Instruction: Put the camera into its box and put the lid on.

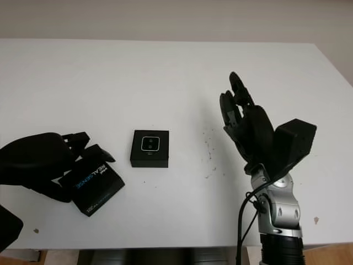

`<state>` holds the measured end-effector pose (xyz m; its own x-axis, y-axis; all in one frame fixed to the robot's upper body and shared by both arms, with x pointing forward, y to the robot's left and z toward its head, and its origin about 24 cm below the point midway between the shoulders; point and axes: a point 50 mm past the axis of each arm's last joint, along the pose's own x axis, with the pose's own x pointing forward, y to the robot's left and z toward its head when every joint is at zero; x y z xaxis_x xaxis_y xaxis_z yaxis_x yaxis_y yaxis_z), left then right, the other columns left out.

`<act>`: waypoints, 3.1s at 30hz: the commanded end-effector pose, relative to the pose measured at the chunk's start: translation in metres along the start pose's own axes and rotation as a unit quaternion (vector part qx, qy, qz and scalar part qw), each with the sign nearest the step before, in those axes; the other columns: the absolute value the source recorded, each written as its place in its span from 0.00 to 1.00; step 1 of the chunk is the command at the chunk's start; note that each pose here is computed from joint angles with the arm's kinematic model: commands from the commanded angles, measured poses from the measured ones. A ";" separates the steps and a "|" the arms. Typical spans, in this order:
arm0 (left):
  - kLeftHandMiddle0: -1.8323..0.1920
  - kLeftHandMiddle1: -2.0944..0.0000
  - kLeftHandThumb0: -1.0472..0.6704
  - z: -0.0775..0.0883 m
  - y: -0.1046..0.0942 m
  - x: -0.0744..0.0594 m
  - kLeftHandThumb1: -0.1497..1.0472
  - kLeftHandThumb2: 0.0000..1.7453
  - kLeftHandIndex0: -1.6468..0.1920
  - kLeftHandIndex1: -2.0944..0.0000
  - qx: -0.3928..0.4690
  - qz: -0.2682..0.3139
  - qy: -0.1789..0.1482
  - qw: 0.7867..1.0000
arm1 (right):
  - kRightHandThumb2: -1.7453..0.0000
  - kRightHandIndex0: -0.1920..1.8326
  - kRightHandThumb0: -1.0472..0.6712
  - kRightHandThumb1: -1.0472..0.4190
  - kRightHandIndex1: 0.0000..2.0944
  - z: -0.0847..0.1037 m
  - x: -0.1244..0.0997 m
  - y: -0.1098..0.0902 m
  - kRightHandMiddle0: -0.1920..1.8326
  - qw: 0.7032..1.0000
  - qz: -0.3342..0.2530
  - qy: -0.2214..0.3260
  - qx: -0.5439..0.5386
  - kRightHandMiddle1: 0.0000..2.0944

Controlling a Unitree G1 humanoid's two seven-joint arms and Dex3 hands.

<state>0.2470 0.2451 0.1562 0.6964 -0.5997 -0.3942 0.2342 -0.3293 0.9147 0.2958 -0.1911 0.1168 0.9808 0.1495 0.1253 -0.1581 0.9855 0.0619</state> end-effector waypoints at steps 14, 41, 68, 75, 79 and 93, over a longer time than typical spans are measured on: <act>0.81 0.00 0.30 -0.006 0.037 -0.008 1.00 0.22 0.86 0.00 -0.228 0.066 0.069 0.969 | 0.79 0.09 0.26 0.00 0.03 -0.008 -0.002 0.006 0.10 1.000 -0.009 0.020 0.006 0.06; 0.62 0.00 0.46 0.006 0.084 0.025 1.00 0.19 0.77 0.00 -0.164 0.145 0.192 0.957 | 0.79 0.09 0.27 0.00 0.02 -0.010 0.005 0.024 0.09 0.999 0.002 0.017 0.029 0.04; 0.53 0.00 0.45 0.005 0.092 0.057 1.00 0.22 0.65 0.00 -0.397 0.062 0.166 0.900 | 0.80 0.09 0.26 0.00 0.03 -0.014 0.006 0.031 0.11 0.999 0.004 0.025 0.019 0.03; 0.64 0.00 0.44 0.003 0.088 0.062 1.00 0.23 0.77 0.01 -0.364 0.075 0.190 0.909 | 0.78 0.09 0.27 0.00 0.03 -0.015 0.006 0.032 0.11 0.999 0.008 0.024 0.019 0.03; 0.62 0.00 0.45 0.004 0.086 0.065 1.00 0.24 0.74 0.00 -0.366 0.074 0.193 0.907 | 0.79 0.09 0.26 0.00 0.02 -0.016 0.006 0.033 0.11 0.999 0.008 0.027 0.023 0.03; 0.75 0.01 0.45 0.011 0.082 0.074 1.00 0.23 0.80 0.02 -0.383 0.046 0.189 0.903 | 0.79 0.09 0.27 0.00 0.03 -0.018 0.006 0.039 0.11 0.999 0.005 0.021 0.039 0.03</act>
<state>0.3094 0.1700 0.1937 0.8819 -0.2458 -0.4023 0.4705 0.4061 0.7834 0.2974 -0.1520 0.1003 0.9841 0.1632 0.0703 -0.1715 0.9756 0.1368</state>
